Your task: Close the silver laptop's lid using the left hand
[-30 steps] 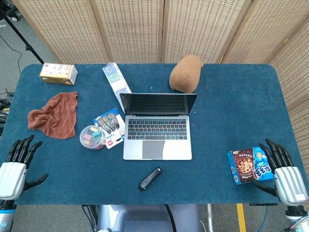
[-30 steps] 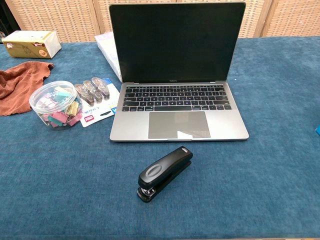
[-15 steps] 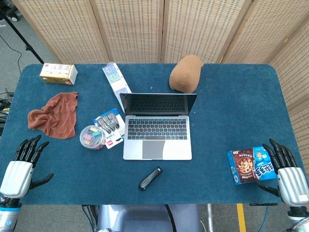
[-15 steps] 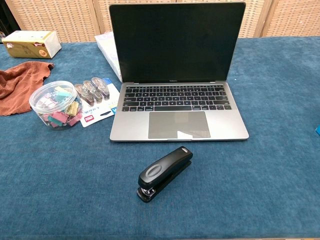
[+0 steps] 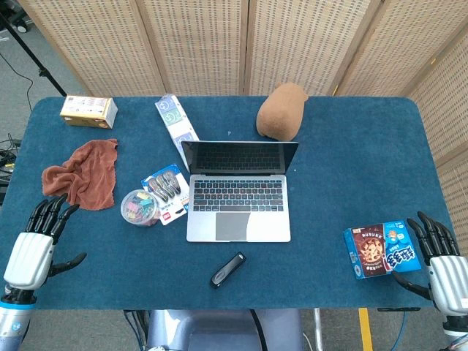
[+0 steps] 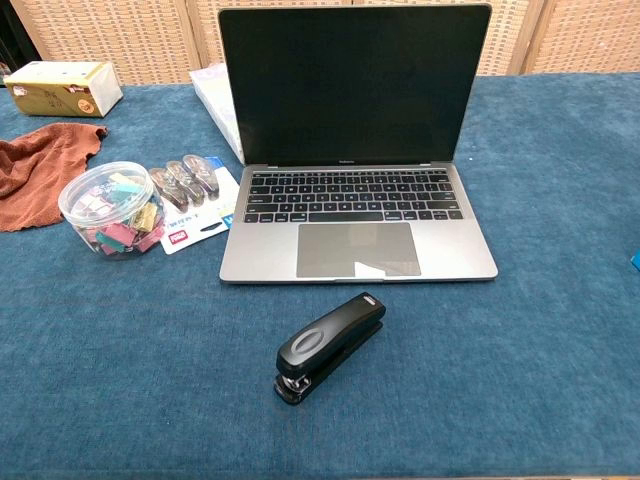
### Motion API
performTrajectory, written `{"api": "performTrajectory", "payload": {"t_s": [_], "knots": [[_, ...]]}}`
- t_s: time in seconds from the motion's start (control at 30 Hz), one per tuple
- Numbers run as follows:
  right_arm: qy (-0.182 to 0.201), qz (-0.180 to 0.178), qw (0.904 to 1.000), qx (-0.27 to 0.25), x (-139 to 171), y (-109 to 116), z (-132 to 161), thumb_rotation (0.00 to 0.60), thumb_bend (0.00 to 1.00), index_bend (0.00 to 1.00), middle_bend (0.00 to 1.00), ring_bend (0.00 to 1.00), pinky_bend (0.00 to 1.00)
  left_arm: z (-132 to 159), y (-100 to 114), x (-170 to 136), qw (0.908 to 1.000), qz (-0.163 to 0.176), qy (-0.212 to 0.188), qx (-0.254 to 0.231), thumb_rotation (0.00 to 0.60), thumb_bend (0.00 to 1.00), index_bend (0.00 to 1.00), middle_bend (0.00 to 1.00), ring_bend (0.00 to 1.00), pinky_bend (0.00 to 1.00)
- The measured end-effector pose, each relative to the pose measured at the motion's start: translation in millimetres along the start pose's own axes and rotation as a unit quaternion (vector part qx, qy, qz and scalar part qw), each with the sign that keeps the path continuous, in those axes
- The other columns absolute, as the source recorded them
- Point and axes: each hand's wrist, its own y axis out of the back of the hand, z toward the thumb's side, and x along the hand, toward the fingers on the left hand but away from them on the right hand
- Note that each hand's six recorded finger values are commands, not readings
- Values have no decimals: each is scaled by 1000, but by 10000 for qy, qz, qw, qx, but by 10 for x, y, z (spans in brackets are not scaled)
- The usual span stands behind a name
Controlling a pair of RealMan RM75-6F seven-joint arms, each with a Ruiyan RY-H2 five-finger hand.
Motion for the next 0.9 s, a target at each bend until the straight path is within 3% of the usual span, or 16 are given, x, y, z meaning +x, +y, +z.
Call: {"api": "performTrajectory", "payload": {"t_s": [0.27, 0.53, 0.73, 0.9], "knots": [[-46, -46, 10000, -50, 4, 38, -32, 600, 183, 0, 0, 0, 61, 115, 93, 450, 9988, 86, -335, -349, 600, 93, 138, 0, 0, 16], [-89, -82, 9999, -120, 6, 73, -68, 600, 183, 0, 0, 0, 61, 303, 102, 1028, 9909, -142, -773, -1091, 600, 93, 137, 0, 0, 16], [-81, -74, 9998, -163, 6, 81, -79, 600, 183, 0, 0, 0, 61, 534, 171, 1513, 9867, -162, -1186, -1096, 600, 93, 137, 0, 0, 16], [-87, -98, 9997, -192, 10, 98, -87, 600, 183, 0, 0, 0, 61, 688, 128, 1786, 9846, -321, -1240, -1188, 600, 93, 137, 0, 0, 16]]}}
